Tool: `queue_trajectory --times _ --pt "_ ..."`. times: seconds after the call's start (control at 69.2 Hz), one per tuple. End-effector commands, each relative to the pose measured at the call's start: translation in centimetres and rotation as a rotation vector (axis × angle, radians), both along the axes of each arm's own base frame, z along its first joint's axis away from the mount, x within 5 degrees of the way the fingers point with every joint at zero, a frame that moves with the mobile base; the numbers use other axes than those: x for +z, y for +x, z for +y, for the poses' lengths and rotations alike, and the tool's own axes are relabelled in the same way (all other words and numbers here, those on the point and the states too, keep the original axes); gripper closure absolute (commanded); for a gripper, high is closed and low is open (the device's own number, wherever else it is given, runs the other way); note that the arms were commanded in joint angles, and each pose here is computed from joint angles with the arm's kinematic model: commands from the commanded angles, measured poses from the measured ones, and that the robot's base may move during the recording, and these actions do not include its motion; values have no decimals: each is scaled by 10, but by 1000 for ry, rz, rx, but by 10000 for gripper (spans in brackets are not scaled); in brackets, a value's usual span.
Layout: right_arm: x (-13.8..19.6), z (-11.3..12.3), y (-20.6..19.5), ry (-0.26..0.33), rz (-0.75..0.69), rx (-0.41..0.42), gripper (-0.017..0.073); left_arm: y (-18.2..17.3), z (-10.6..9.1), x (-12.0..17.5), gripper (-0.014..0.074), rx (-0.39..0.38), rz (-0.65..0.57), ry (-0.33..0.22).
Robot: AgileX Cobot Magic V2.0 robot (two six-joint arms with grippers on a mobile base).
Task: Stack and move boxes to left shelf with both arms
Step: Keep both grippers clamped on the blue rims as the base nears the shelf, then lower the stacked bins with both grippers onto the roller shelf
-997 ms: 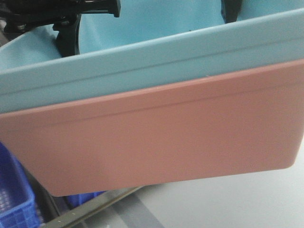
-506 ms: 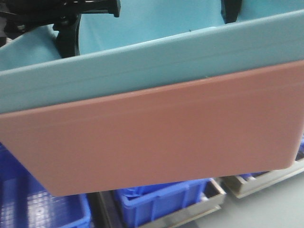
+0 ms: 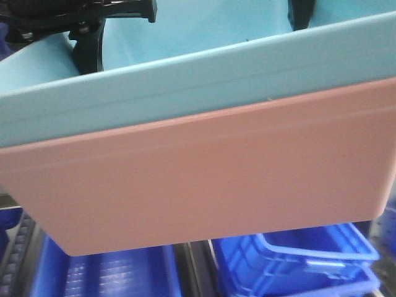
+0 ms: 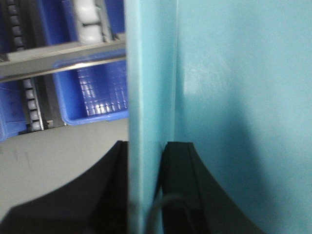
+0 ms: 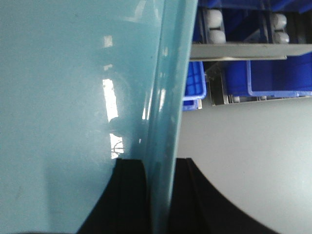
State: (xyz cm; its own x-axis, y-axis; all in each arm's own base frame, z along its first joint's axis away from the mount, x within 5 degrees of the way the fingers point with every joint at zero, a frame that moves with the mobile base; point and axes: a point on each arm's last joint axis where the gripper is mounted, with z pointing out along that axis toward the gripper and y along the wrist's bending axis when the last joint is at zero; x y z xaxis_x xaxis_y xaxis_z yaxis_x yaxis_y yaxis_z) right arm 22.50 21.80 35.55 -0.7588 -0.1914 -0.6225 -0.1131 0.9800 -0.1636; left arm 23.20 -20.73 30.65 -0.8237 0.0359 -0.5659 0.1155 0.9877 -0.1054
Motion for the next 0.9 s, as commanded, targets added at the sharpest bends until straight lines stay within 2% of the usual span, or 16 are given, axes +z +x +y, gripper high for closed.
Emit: queue_trajectory --times 0.0,0.882 --pt "22 5 -13 101 -20 49 506 -4 -23 37 603 -123 -172 -239" --pt "22 5 -13 101 -20 49 506 -4 -23 37 603 -123 -172 -239"
